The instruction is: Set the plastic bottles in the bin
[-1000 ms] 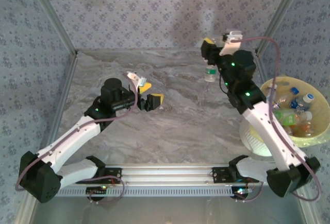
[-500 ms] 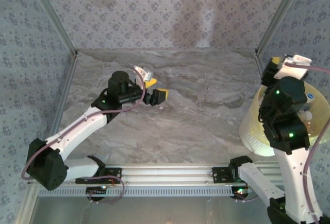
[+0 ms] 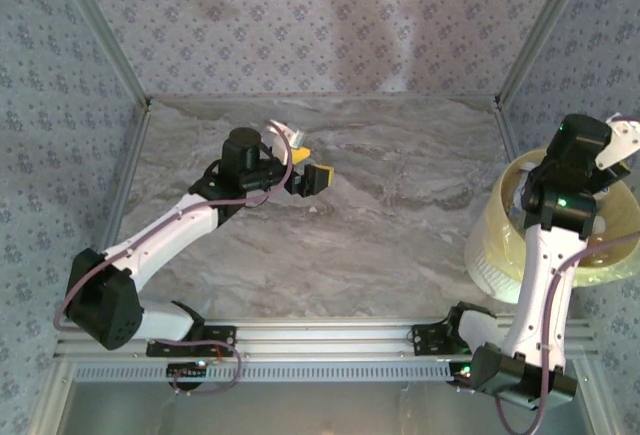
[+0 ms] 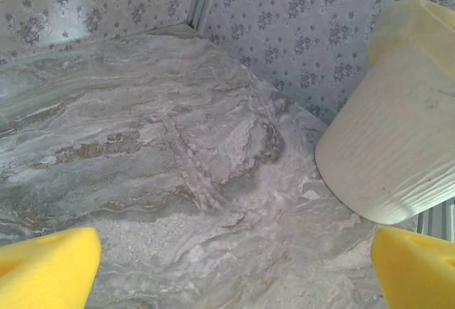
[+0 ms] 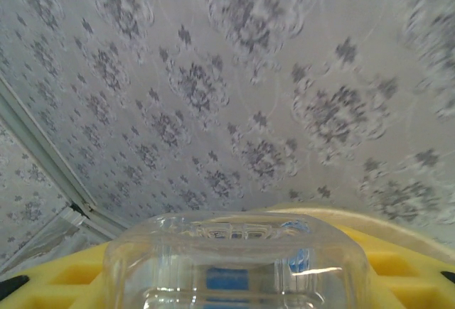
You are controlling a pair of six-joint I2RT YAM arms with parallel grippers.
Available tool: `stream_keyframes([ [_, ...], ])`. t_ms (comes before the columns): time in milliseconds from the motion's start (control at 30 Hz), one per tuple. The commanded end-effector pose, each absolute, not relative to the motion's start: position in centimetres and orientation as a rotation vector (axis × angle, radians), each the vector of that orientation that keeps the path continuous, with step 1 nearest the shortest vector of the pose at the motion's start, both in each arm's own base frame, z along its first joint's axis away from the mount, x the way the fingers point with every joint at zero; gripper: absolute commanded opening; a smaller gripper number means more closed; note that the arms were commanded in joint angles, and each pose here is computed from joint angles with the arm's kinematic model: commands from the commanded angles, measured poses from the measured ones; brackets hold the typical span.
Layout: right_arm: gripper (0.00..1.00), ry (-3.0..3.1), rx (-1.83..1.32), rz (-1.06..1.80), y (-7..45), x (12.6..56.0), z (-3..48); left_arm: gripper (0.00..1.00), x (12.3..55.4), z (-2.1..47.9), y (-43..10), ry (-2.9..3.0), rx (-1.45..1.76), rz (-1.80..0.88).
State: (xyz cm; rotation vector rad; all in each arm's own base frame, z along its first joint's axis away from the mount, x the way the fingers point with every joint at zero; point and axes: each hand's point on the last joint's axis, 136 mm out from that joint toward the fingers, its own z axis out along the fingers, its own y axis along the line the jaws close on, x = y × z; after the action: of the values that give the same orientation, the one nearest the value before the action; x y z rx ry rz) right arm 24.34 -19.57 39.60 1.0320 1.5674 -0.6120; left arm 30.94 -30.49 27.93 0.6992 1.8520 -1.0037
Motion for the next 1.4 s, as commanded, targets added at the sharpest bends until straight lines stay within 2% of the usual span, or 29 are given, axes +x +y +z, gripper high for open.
stream_keyframes([
  [0, 0.6, 1.45, 1.119, -0.557, -20.1, 24.2, 39.7, 0.98, 30.7, 29.1, -30.9, 1.829, 0.723, -1.015],
  [67, 0.62, 1.466, 1.131, -0.553, -20.2, 24.4, 38.6, 0.98, 30.9, 29.0, -31.1, 1.832, 0.719, -1.018],
  [200, 0.76, 1.449, 1.155, -0.614, -20.4, 23.3, 38.5, 0.98, 31.0, 29.0, -31.4, 1.839, 0.715, -1.043],
  [300, 0.83, 1.408, 1.159, -0.687, -20.6, 21.9, 39.4, 0.98, 31.1, 28.6, -31.5, 1.85, 0.716, -1.045],
  [467, 0.84, 1.361, 1.148, -0.704, -20.4, 20.9, 40.4, 0.98, 31.6, 28.5, -31.8, 1.851, 0.709, -1.046],
  [633, 0.87, 1.413, 1.018, -0.632, -18.5, 22.8, 41.8, 0.98, 31.9, 28.4, -31.9, 1.86, 0.695, -1.044],
  [733, 0.92, 1.459, 0.8, -0.49, -15.4, 26.1, 43.2, 0.98, 32.4, 28.5, -31.3, 1.862, 0.658, -0.999],
  [767, 0.99, 1.452, 0.729, -0.443, -14.3, 27.0, 44.1, 0.98, 32.5, 28.6, -31.1, 1.861, 0.645, -0.984],
  [1000, 1.0, 1.568, 0.147, -0.22, -2.5, 34.5, 43.8, 0.98, 34.0, 29.0, -27.5, 1.861, 0.459, -0.794],
  [1233, 1.0, 1.653, -0.261, 0.085, 8.7, 37.8, 39.5, 0.98, 35.5, 28.8, -19.1, 1.9, 0.128, -0.508],
  [1367, 1.0, 1.719, -0.377, 0.169, 11.8, 38.6, 35.4, 0.98, 36.1, 27.4, -11.7, 1.947, -0.131, -0.274],
])
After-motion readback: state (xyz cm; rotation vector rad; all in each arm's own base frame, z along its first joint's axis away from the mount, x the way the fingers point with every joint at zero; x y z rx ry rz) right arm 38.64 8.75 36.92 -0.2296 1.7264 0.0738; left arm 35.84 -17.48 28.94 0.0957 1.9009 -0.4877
